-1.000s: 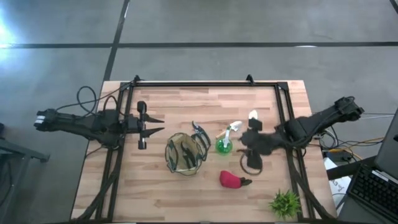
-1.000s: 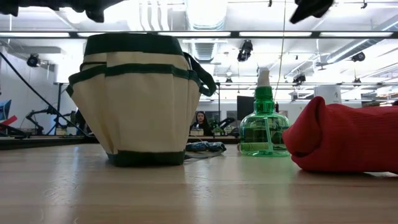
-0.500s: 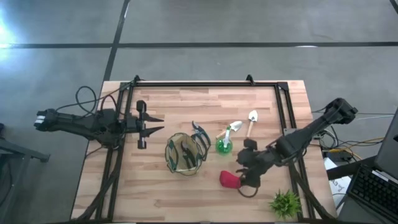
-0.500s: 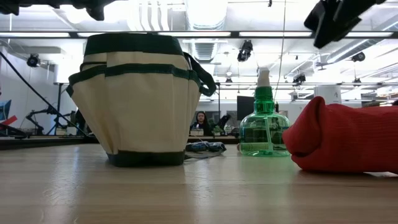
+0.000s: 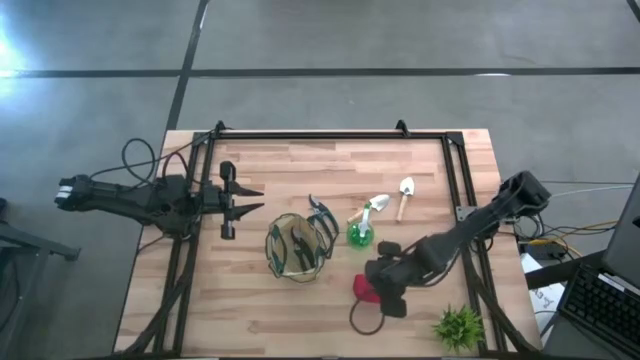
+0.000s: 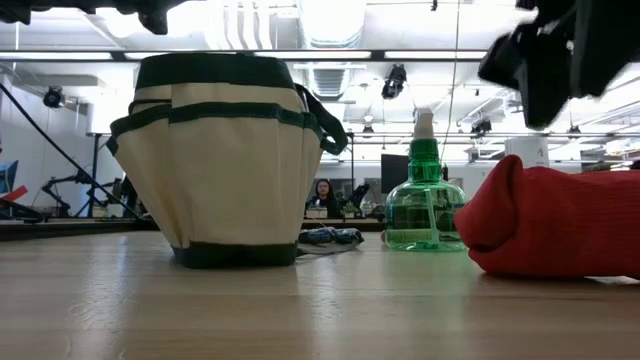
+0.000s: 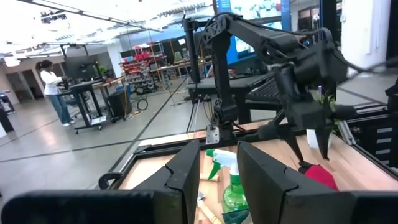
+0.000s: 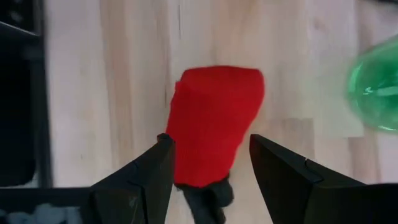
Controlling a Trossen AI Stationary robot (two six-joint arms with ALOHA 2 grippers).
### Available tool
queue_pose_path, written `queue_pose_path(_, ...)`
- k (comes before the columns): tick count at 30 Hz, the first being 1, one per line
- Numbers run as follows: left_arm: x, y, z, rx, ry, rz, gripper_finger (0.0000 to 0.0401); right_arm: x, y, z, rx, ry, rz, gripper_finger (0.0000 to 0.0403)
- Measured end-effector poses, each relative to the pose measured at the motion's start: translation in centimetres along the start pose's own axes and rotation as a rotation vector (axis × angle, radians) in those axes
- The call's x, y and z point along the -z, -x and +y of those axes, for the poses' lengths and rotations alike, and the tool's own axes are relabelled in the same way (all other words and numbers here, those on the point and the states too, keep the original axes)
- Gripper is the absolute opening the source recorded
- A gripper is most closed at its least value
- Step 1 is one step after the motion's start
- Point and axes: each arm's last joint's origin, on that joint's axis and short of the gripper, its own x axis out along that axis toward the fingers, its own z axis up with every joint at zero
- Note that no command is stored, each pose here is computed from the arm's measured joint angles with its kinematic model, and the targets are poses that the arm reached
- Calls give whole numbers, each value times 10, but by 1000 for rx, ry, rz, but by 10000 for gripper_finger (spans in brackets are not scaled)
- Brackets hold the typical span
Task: Pick & Place Garden tools in Gardening bag
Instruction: Put the green spray bottle into the gardening bag
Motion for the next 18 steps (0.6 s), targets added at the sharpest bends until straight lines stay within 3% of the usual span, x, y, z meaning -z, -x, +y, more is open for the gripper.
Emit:
queue_pose_path(3, 0, 0, 0, 1, -4, 1, 110, -4, -13, -1, 65, 0, 42, 201)
queue_pose_path(10, 2, 0, 0, 5, 5, 19, 110, -18, -11, -25, 281, -47, -53, 201)
queue_pose_path(15, 5, 0, -1, 11, 17, 52, 110, 2, 3, -39, 363, -166, -199, 201)
queue_pose_path(18, 7, 0, -1, 14, 11, 67, 110, 17, 6, -42, 386, -213, -395, 201)
